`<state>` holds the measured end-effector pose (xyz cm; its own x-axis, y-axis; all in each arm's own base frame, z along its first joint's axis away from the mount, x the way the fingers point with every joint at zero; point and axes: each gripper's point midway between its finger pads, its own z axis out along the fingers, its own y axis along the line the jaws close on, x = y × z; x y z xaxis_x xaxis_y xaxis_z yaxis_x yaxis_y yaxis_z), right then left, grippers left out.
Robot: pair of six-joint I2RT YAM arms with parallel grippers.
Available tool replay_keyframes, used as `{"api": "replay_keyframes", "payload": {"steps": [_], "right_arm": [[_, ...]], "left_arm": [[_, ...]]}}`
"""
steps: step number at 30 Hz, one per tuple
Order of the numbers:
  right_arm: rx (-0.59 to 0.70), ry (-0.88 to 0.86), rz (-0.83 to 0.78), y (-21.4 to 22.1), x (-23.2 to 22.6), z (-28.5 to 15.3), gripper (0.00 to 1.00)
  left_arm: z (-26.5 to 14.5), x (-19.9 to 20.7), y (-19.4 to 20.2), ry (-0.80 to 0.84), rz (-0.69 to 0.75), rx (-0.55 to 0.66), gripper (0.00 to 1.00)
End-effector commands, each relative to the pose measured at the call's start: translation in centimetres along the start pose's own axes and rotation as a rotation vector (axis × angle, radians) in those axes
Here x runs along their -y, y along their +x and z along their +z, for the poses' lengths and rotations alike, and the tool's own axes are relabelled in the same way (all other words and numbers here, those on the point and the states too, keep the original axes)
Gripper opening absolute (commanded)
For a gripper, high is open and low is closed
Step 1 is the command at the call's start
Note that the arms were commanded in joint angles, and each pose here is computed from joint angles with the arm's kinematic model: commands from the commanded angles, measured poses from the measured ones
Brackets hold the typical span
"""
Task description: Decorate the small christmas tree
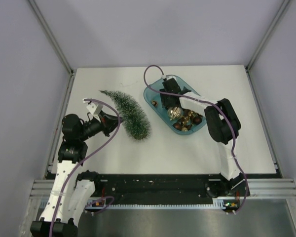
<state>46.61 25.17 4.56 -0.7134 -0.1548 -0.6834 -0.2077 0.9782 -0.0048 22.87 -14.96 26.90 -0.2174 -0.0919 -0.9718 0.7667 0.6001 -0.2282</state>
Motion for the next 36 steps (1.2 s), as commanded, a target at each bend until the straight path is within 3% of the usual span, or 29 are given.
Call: {"api": "replay_keyframes", "payload": {"steps": [1,5,14,18,29,31,35,36], "right_arm": [[0.028,-0.025,-0.01,-1.3,-0.7,-0.5,0.6],[0.019,-0.021,-0.009,-1.4,-0.8,0.2,0.57],[-0.01,-0.023,-0.014,-1.3,-1.0,0.0,0.36],[0.034,-0.017,0.002,-3.1,-0.7,-1.3,0.2],[0.24,0.029,0.078,-10.3,1.2,-7.4,0.06],[0.242,0.054,0.094,-10.2,2.0,-7.4,0.1],[0.212,0.157,0.114,-8.8,4.4,-6.4,0.46],[0.202,0.184,0.113,-8.4,5.0,-6.0,0.49]], "left_arm": [[-0.2,0.4,-1.8,0.007,0.05,0.049,0.0],[-0.3,0.4,-1.9,0.005,0.051,0.046,0.0],[-0.3,0.4,-1.9,0.002,0.058,0.049,0.0],[-0.3,0.4,-1.8,0.0,0.059,0.047,0.0],[-0.5,0.6,-2.1,0.003,0.07,0.058,0.0],[-0.5,0.6,-2.0,0.003,0.068,0.057,0.0],[-0.4,0.6,-1.9,0.008,0.068,0.056,0.0],[-0.4,0.6,-1.8,0.006,0.068,0.056,0.0]]}}
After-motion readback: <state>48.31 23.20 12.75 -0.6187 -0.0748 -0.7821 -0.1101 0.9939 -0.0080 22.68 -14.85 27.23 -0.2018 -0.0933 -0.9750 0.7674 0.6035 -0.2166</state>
